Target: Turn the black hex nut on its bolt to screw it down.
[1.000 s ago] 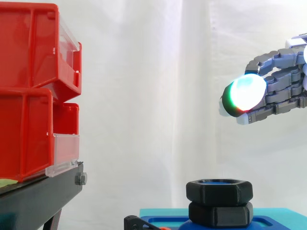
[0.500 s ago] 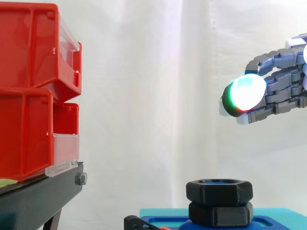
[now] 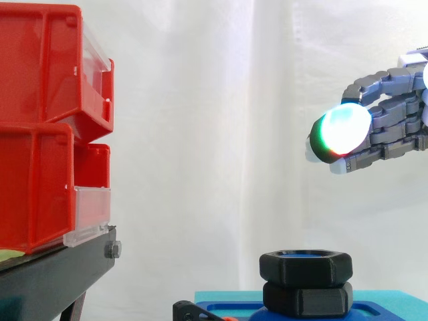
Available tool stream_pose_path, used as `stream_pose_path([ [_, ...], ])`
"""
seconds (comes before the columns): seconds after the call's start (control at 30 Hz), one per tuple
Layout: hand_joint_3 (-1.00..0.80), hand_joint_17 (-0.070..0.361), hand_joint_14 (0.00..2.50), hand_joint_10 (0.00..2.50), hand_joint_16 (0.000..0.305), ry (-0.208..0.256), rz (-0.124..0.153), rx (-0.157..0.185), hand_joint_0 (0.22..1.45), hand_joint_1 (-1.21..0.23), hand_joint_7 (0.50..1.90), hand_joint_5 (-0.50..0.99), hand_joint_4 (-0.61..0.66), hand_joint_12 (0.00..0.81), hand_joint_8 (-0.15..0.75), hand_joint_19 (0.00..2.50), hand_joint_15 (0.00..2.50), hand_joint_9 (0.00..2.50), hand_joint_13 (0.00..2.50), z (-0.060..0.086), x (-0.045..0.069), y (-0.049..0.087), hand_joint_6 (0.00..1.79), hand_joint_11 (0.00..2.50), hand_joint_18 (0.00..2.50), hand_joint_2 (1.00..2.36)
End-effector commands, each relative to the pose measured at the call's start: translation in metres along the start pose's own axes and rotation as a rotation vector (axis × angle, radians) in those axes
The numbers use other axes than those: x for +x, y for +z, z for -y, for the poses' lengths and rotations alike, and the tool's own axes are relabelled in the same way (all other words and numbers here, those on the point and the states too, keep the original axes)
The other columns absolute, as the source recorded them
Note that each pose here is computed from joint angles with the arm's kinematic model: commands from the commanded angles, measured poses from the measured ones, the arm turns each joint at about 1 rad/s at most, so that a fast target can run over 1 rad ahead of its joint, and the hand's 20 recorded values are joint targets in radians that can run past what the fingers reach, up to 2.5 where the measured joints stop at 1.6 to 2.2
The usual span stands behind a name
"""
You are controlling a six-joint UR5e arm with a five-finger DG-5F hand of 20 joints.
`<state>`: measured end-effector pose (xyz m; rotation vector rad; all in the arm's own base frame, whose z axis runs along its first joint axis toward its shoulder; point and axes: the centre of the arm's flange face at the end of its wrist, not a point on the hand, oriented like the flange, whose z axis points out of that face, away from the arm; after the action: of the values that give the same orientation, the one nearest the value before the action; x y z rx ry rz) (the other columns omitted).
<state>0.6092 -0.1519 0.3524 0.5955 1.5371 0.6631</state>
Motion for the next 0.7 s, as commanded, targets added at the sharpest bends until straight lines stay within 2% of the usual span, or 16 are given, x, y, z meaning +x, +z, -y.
stream_pose_path([
  [0.0,-0.5,0.137,0.0,0.0,0.061,0.0,0.0,0.0,0.46,-0.57,0.62,-0.3,0.07,0.371,0.22,0.14,0.0,0.23,0.0,-0.0003,0.0002,0.0001,0.5,0.0,0.0,1.0],
  [0.67,-0.5,0.139,0.0,0.0,0.062,0.0,0.0,0.0,0.46,-0.57,0.63,-0.3,0.08,0.375,0.211,0.15,0.0,0.19,0.0,-0.0003,0.0002,0.0001,0.5,0.0,0.0,1.0],
])
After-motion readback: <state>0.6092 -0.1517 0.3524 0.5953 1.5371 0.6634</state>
